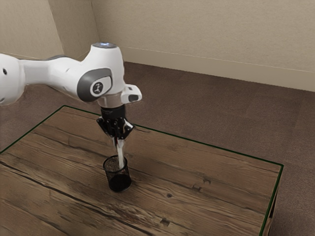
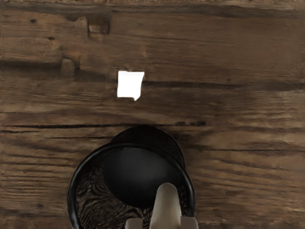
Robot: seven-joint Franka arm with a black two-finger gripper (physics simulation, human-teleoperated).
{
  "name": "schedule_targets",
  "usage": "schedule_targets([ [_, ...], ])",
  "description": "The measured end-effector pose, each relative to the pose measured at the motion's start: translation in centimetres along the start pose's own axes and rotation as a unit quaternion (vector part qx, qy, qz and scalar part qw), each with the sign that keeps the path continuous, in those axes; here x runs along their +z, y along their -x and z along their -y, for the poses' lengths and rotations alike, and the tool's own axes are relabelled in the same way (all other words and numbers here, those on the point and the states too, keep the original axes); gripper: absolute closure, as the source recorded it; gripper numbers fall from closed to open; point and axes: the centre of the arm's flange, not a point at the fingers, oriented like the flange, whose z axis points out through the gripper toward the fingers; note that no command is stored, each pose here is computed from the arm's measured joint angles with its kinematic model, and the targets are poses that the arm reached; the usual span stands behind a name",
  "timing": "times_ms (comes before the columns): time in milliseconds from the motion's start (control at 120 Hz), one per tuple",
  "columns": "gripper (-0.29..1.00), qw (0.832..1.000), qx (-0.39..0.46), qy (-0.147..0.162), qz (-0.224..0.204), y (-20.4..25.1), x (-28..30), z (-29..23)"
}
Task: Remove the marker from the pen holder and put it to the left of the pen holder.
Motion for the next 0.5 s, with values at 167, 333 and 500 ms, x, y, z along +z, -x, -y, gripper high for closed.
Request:
schedule_targets([
  [167,0.75,1.0,0.002,-0.006,-0.026,2.5,-5.1,0.9],
  [333,0.76,0.993,-0.114,-0.021,-0.021,2.2,-7.2,14.1],
  [500,0.76,0.978,-0.182,-0.042,0.091,5.6,1.7,21.2],
])
